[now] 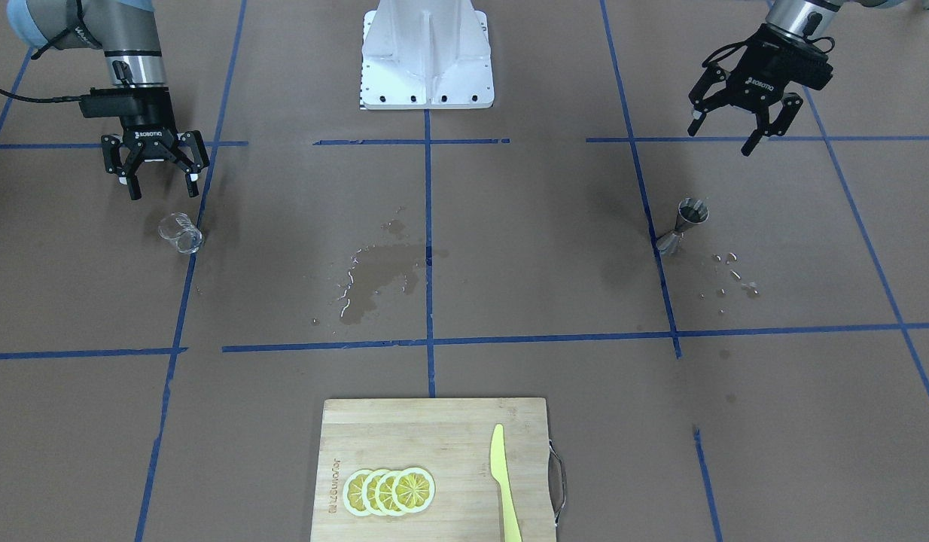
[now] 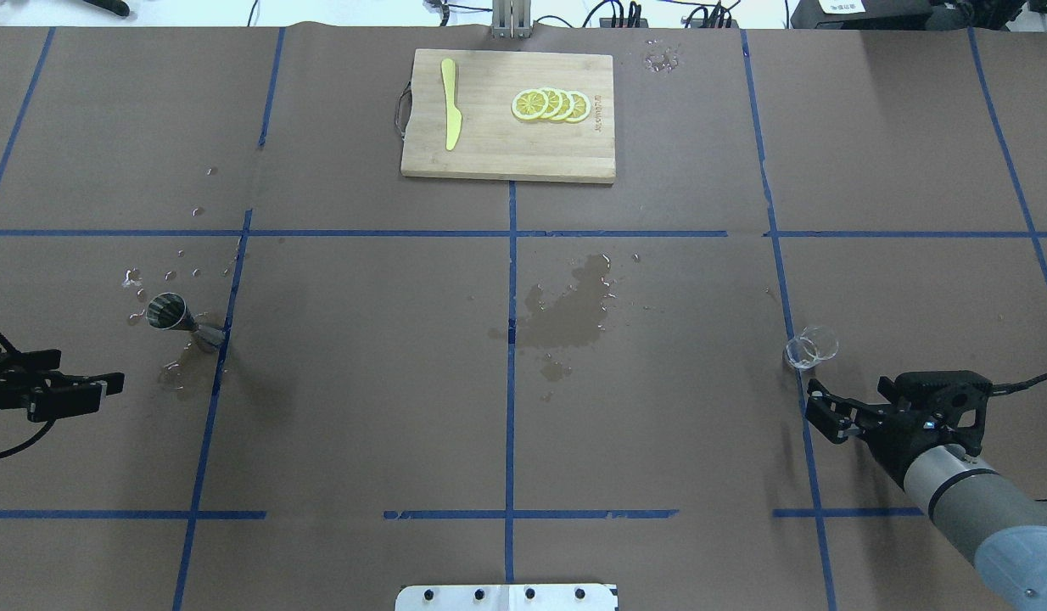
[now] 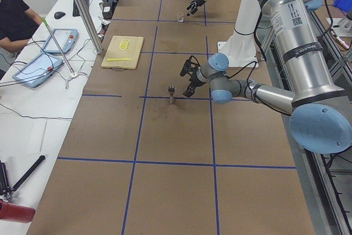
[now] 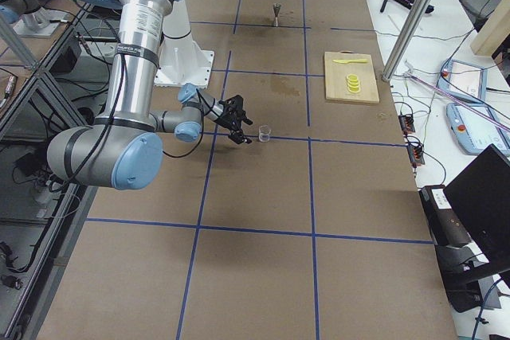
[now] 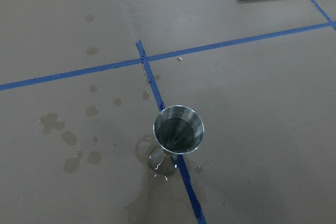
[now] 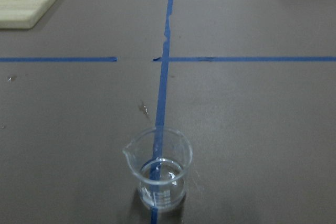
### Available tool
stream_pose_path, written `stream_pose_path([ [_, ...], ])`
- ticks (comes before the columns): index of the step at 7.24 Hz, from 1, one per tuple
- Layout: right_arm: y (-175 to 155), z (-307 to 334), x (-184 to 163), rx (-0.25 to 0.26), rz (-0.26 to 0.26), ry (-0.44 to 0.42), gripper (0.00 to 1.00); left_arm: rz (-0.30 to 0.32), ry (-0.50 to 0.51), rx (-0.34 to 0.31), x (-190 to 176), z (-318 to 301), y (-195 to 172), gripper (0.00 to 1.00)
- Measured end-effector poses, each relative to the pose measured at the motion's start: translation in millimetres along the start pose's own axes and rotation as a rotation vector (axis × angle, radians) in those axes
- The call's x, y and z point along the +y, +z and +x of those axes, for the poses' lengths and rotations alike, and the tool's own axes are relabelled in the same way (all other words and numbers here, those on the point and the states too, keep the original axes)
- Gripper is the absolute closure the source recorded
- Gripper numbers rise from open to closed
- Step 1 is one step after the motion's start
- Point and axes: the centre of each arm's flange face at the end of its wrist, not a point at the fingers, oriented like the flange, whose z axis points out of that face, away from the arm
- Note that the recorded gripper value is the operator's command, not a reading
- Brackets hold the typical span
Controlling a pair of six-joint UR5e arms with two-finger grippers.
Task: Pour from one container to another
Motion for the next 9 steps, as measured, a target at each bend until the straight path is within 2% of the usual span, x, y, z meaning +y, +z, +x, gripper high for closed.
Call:
stream_pose_path([
  [1,-19.8,-0.7,-7.8,-0.024,-0.080,0.009,0.00,-0.026,0.001,-0.008,-5.0,2.7,-5.2,0.00],
  [2,-37.7,-4.0,-18.3,-0.043,-0.138,0.018,0.00,-0.048,0.016,-0.020,-14.8,4.1,-14.0,0.00],
  [4,-67.4,-13.2,-59.3,-0.039,-0.228,0.051,0.00,-0.039,0.077,-0.062,-41.5,-14.2,-37.1,0.00],
  [7,-108.8,-20.0,-148.4,-0.039,-0.334,0.073,0.00,-0.038,0.151,-0.104,-88.9,-32.4,-50.3,0.00],
  [9,-108.0,3.5,-213.4,-0.031,-0.393,-0.009,0.00,-0.030,0.192,-0.170,-145.5,-51.8,-52.9,0.00],
])
